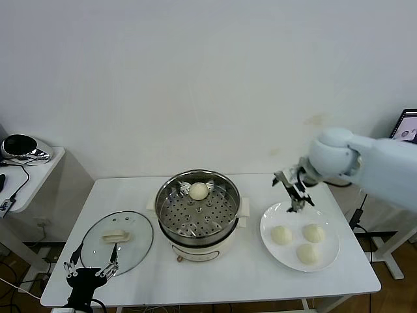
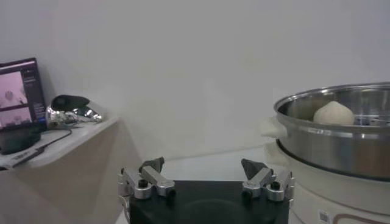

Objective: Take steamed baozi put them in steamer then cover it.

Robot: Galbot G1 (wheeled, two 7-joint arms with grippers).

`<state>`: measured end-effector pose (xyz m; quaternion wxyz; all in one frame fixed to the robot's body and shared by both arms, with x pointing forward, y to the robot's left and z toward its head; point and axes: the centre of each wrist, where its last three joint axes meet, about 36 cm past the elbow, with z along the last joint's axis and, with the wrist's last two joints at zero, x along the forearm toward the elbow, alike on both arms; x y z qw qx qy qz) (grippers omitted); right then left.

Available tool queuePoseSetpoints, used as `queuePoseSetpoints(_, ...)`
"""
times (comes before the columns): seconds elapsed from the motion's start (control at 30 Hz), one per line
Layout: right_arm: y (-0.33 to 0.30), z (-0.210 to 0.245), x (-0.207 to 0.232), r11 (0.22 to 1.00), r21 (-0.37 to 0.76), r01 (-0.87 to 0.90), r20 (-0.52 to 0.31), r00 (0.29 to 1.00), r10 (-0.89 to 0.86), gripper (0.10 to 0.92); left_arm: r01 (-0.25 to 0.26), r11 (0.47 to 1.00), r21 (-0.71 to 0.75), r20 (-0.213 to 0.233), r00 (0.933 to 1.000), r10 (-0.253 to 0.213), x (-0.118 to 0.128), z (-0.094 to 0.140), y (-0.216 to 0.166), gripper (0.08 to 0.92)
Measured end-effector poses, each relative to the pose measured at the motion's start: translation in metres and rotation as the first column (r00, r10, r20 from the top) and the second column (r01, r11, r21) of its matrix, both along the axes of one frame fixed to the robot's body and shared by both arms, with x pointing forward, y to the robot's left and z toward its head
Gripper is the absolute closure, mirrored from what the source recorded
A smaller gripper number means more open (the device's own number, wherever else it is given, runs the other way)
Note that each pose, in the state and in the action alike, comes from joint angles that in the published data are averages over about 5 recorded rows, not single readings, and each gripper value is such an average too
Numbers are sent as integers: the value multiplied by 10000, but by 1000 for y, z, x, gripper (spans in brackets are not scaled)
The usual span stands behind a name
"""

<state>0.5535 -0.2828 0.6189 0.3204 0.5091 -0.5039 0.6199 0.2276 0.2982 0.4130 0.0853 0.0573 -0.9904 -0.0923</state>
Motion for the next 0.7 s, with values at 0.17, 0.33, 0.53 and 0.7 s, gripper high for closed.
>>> queuePoseSetpoints(0.17,-14,-31,0,9988,11,480,-207,9986,-480,200,-90,10000,6,-39,10000,90,0,0,1,177)
queuePoseSetpoints(0.33,-23,-62,5,9966,-38,827,-449,9956,-828,200,-188,9998,31,-95,9998,188,-1,-1,3,177)
queuePoseSetpoints(0.53,-27,-95,13,9942,-98,1068,-768,9913,-1072,200,-229,9997,90,-129,9997,231,-3,-1,6,177)
queuePoseSetpoints(0.7,-25,-120,20,9928,-65,1200,-975,9880,-1201,200,-262,9996,94,-179,9995,264,-3,-2,6,177)
